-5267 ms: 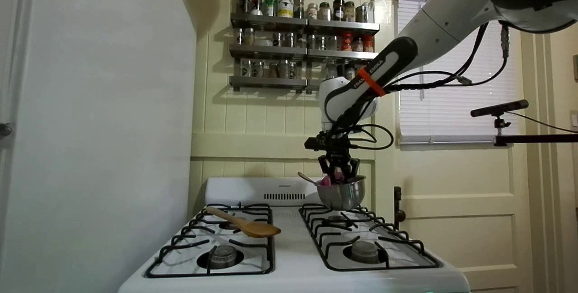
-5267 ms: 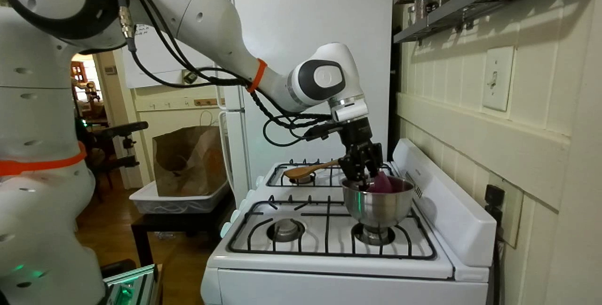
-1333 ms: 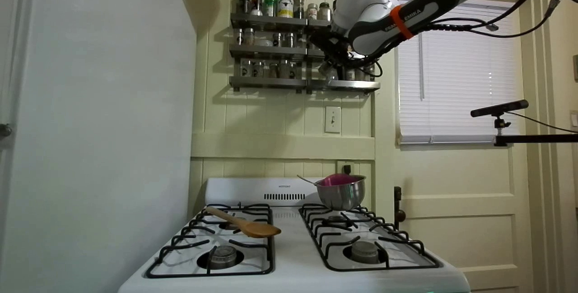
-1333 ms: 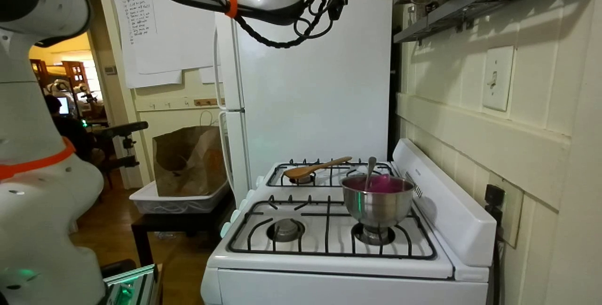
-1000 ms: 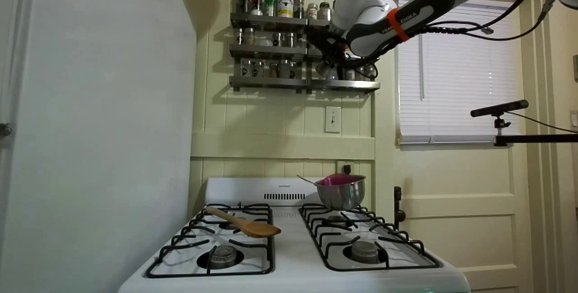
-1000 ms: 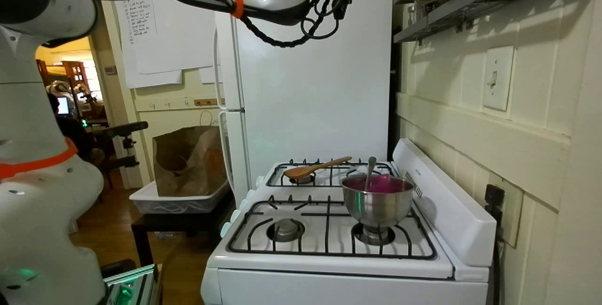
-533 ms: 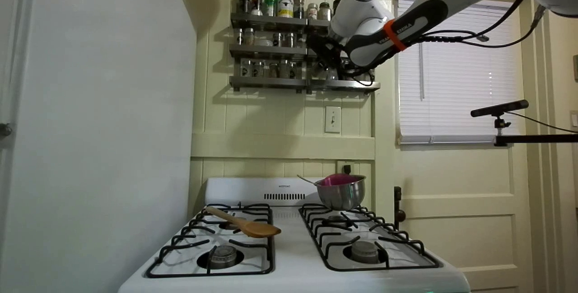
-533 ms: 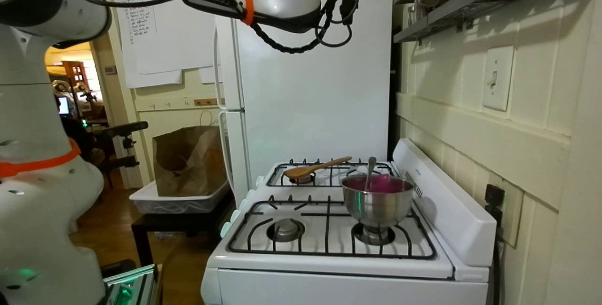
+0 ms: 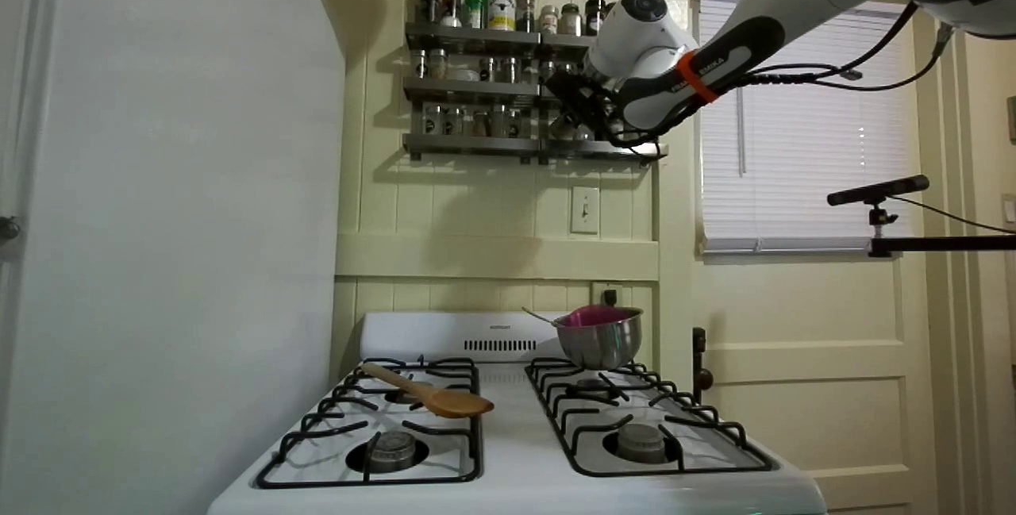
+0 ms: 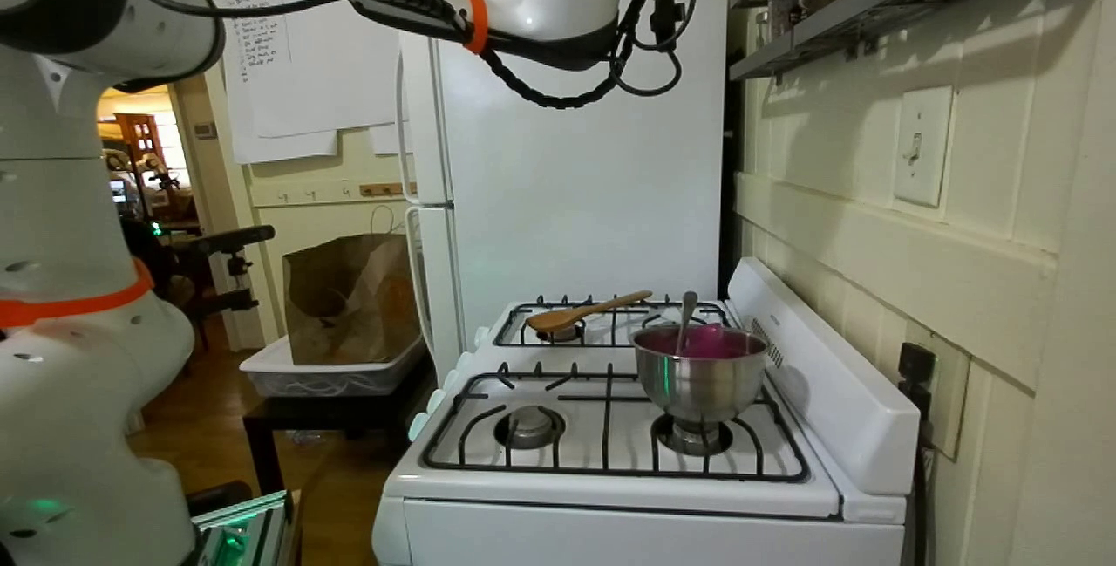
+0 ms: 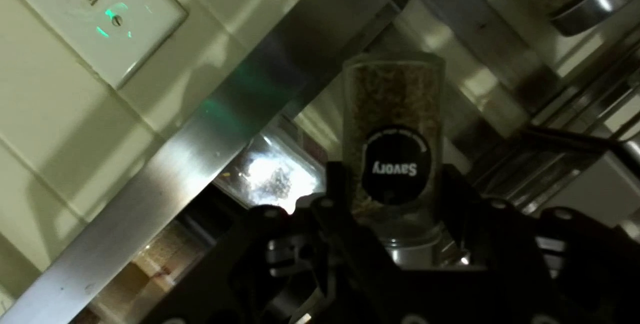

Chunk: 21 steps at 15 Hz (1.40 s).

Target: Remove the wooden spoon from the silver bowl and place it on the stove top and place the spice on the spice rack

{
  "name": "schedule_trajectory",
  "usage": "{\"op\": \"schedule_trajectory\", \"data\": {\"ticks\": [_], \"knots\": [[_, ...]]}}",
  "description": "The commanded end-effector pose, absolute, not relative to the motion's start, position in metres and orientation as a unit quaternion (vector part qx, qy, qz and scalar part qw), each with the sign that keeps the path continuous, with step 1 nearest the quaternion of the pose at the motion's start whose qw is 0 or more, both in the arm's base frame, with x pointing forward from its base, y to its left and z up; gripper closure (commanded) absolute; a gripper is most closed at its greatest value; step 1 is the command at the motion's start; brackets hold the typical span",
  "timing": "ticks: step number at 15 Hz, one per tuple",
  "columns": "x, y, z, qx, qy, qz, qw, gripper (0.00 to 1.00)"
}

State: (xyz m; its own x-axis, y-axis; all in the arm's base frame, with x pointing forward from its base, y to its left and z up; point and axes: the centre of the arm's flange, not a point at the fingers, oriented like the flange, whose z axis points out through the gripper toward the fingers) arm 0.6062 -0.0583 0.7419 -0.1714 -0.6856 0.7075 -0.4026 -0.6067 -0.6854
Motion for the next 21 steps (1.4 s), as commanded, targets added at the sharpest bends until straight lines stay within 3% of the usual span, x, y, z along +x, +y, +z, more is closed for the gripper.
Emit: {"op": "schedule_trajectory", "data": {"ticks": [1, 21], "knots": [[0.605, -0.052, 0.743, -0.619, 0.39, -0.674, 0.103, 0.76], [0.604, -0.027, 0.721, -0.664, 0.24, -0.707, -0.044, 0.76]]}}
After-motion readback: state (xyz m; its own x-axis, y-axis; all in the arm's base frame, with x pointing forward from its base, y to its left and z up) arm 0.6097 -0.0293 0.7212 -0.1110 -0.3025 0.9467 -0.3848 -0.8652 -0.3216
